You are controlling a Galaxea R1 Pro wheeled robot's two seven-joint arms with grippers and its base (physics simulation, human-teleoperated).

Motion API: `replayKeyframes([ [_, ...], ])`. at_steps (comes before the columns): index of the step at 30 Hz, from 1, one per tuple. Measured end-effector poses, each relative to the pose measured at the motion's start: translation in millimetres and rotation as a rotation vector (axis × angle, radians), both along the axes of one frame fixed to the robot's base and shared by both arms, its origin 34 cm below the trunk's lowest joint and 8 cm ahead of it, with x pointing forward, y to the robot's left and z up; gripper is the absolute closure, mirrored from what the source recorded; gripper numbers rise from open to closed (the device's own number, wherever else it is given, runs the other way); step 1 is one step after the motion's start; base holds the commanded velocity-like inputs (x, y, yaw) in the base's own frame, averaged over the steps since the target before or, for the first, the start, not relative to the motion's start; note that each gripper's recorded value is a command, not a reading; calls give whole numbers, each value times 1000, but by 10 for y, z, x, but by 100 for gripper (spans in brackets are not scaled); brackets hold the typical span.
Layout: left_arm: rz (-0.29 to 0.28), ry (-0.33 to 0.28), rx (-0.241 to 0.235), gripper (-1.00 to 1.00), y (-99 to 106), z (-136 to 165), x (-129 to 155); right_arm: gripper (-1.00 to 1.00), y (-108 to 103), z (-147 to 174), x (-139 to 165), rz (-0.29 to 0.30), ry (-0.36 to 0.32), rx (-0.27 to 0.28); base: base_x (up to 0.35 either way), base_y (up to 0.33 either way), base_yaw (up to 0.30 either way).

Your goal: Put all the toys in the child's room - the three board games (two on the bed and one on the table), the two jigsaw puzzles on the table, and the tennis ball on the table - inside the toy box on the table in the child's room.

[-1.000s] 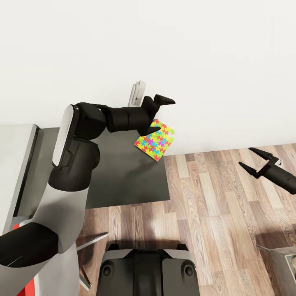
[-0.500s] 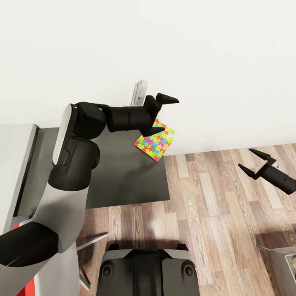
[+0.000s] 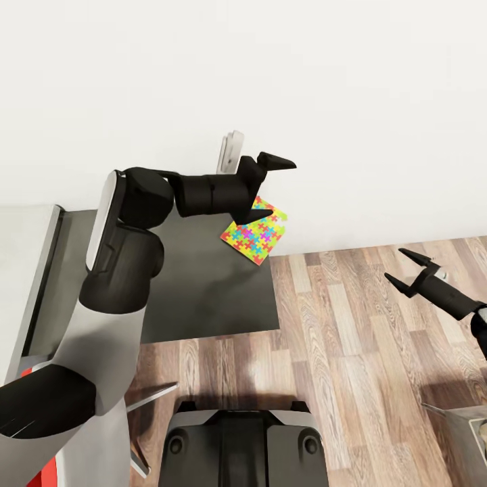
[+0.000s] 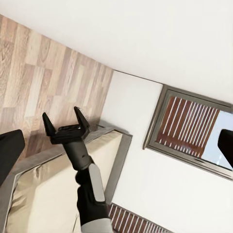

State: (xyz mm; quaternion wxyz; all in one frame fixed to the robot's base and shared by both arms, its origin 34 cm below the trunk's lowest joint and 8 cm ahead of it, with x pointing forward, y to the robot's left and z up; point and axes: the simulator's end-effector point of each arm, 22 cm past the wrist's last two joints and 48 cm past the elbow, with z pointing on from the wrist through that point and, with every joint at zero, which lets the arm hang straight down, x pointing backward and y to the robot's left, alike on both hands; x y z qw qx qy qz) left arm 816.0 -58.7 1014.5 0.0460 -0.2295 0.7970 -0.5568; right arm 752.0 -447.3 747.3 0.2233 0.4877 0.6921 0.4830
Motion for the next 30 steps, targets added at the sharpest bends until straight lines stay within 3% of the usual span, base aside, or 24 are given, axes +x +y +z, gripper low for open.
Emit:
replayKeyframes([
  [10,-4,3,14,-100,11,-3,2,-100,20,-209,29,-22,56,-47,0,0,76],
  [30,-4,4,23,-100,32,-10,13,-100,41,-248,55,-26,66,-57,0,0,197],
])
